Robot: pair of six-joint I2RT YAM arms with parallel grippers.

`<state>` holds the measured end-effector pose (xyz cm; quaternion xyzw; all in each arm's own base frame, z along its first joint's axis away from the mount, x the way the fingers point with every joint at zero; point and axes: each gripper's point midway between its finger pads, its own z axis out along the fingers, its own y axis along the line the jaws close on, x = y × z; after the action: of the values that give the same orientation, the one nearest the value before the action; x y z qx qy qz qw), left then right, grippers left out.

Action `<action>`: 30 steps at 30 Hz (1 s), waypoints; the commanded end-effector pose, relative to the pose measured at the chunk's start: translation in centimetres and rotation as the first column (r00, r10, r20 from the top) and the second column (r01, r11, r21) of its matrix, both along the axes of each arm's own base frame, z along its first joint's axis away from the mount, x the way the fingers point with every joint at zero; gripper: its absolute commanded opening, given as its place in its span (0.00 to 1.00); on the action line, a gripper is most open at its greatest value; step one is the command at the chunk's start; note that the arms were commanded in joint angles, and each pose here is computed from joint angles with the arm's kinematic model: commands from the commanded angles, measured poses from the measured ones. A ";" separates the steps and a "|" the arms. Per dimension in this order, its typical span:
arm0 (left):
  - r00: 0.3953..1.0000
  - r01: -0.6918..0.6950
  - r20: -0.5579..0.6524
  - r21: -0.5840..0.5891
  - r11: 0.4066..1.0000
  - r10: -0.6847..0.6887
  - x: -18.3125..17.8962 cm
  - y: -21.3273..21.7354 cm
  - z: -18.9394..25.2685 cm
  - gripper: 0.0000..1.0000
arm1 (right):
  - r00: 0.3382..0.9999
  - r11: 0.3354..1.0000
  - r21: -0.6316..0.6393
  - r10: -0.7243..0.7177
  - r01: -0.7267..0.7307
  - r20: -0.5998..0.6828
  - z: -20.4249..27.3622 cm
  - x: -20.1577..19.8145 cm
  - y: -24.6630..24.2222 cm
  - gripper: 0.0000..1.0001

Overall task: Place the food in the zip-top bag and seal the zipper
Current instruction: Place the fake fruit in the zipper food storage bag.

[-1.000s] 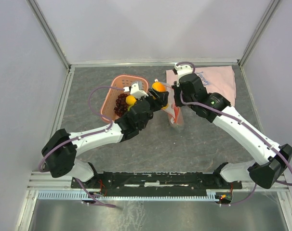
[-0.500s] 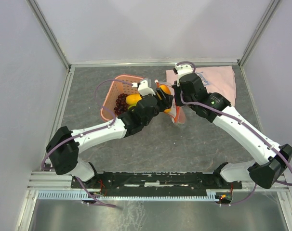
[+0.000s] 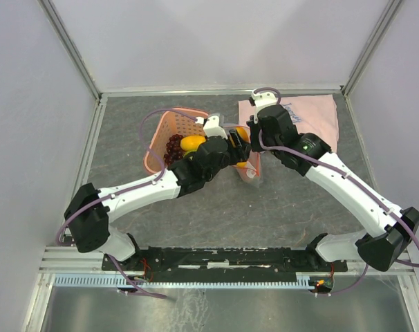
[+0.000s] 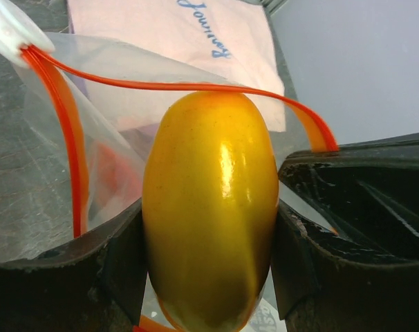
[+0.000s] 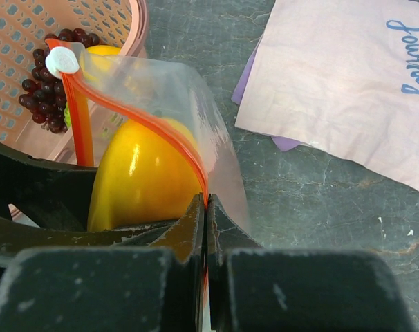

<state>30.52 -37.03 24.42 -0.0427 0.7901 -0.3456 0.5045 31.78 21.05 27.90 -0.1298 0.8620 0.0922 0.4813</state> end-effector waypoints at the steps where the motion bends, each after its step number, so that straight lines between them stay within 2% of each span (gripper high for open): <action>1: 0.997 -0.071 0.007 0.059 0.996 0.071 0.9 0.9 1.0 0.46 | 0.995 0.997 0.074 0.002 -0.010 0.096 4.0 0.3 0.4 0.02; 6: 0.992 -0.129 0.006 0.140 0.982 0.130 2.1 1.5 0.2 0.52 | 0.996 0.997 0.080 0.009 -0.017 0.091 3.8 -0.1 0.3 0.02; 14: 0.992 -0.128 0.021 0.136 0.982 0.126 2.2 1.5 1.3 0.74 | 0.997 0.996 0.081 0.016 -0.023 0.076 3.1 -0.2 0.5 0.02; 18: 0.993 -0.115 0.021 0.127 0.985 0.113 1.7 1.7 1.9 0.82 | 0.997 0.997 0.072 -0.006 0.000 0.083 3.0 0.0 0.1 0.02; 25: 0.996 -0.084 0.027 0.117 0.989 0.082 0.6 2.6 3.6 0.85 | 0.996 0.998 0.057 -0.028 0.023 0.080 2.6 0.3 -0.2 0.02; 30: 0.996 -0.087 0.032 0.163 0.983 0.083 -0.6 4.7 4.5 0.84 | 0.995 0.998 0.041 -0.041 0.037 0.090 2.7 0.3 -0.7 0.02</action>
<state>30.79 -34.21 25.09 -0.0430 0.8218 -0.2583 0.5060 31.76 20.80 28.23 -0.1258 0.8598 0.0902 0.4865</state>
